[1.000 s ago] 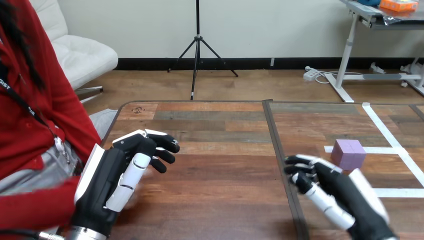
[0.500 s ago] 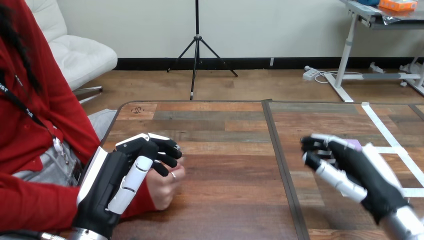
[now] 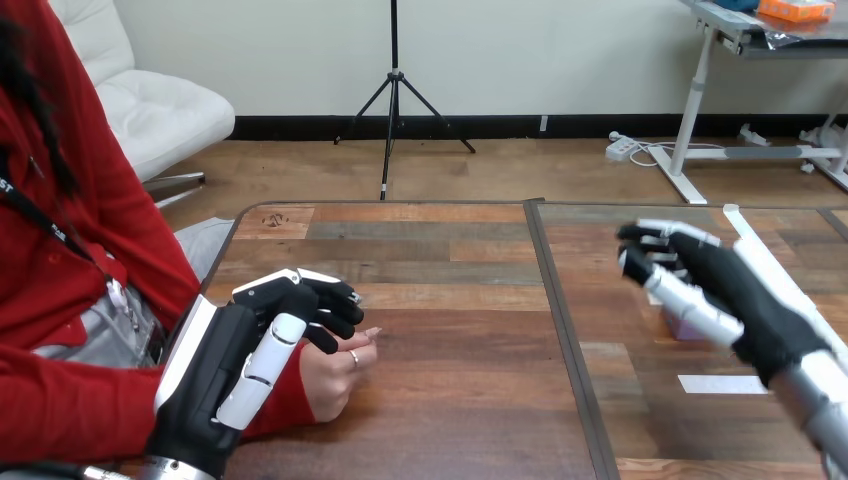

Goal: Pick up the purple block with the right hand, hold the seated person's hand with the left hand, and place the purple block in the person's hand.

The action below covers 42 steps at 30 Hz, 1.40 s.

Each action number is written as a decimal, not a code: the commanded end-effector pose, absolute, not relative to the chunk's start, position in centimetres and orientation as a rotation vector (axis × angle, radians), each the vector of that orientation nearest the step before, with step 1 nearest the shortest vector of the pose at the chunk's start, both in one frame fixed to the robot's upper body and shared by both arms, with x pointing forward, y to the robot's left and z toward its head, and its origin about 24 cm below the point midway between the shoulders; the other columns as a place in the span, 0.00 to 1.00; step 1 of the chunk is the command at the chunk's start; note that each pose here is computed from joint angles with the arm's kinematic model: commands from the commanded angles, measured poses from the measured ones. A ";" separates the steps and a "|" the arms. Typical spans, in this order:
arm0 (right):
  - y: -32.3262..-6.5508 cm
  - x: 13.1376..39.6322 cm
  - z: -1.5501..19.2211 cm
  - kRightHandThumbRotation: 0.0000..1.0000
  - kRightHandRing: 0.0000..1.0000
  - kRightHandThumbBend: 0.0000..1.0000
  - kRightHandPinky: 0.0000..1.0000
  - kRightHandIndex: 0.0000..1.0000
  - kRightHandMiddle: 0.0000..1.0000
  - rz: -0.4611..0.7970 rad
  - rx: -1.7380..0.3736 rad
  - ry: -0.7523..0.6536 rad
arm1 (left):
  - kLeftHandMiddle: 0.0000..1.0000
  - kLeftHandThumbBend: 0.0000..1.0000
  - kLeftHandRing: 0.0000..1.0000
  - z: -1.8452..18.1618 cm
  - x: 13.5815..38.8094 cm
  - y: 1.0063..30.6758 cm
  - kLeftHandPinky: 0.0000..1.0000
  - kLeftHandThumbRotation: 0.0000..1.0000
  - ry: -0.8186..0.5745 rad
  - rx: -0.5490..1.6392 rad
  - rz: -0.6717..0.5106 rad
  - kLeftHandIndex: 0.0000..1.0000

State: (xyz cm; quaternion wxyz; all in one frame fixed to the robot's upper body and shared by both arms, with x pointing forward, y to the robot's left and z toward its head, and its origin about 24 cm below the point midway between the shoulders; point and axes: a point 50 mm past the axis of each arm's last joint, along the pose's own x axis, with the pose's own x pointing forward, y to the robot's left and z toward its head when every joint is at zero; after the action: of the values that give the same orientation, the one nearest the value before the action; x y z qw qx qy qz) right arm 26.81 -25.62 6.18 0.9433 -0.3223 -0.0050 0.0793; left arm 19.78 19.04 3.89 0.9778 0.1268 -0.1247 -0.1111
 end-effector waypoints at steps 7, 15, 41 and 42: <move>-27.2 33.1 12.2 0.87 0.77 0.68 0.70 0.80 0.80 0.079 -0.783 -0.131 | 0.56 0.55 0.53 5.9 21.2 18.9 0.47 1.00 -0.379 0.268 -0.213 0.54; -27.7 34.3 12.8 0.86 0.79 0.68 0.71 0.81 0.82 0.051 -0.831 -0.110 | 0.56 0.57 0.53 5.9 21.2 19.1 0.47 1.00 -0.378 0.268 -0.201 0.54; -28.2 37.5 12.4 0.98 0.88 0.80 0.81 0.90 0.89 0.031 -1.259 0.103 | 0.55 0.57 0.53 6.2 21.0 19.2 0.47 1.00 -0.386 0.284 -0.189 0.53; -28.2 37.6 12.4 0.98 0.89 0.81 0.82 0.91 0.89 0.033 -1.272 0.110 | 0.55 0.57 0.53 6.2 21.0 19.2 0.47 1.00 -0.387 0.283 -0.189 0.53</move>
State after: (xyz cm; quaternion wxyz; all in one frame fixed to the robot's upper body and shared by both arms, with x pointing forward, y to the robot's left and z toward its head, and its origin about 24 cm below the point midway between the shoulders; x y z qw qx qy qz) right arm 34.05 -28.14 6.01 0.8537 -0.5050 0.1132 0.0581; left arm 19.67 19.12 3.80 0.9783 0.1290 -0.1230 -0.1054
